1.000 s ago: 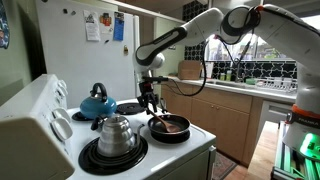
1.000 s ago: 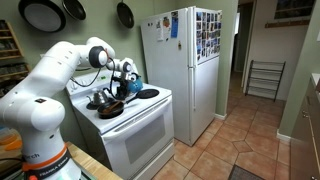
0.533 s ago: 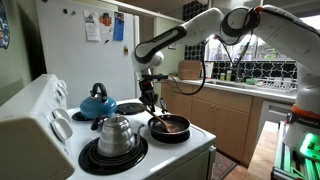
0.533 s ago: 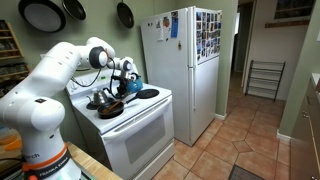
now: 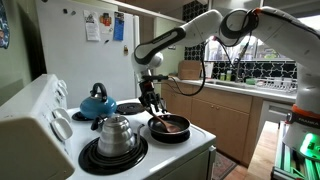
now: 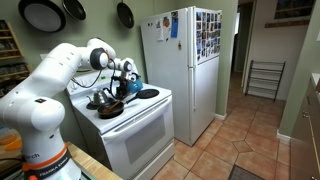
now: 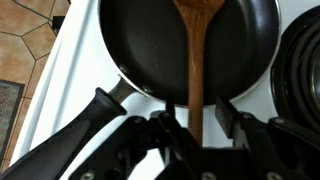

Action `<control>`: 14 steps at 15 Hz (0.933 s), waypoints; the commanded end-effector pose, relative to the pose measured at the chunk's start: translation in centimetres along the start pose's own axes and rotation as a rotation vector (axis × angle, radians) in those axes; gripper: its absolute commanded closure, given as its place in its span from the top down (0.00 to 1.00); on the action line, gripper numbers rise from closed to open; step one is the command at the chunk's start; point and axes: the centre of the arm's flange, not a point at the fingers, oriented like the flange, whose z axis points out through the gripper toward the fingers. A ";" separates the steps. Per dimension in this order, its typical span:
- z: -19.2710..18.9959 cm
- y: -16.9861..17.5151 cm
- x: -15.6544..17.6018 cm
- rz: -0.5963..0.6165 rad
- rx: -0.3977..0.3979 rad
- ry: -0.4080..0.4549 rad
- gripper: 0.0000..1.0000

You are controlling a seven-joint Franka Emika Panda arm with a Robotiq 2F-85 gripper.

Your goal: Use the wooden spoon to stir the black pan

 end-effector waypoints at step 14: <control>0.3 -0.3 3.4 0.011 0.024 -0.012 0.49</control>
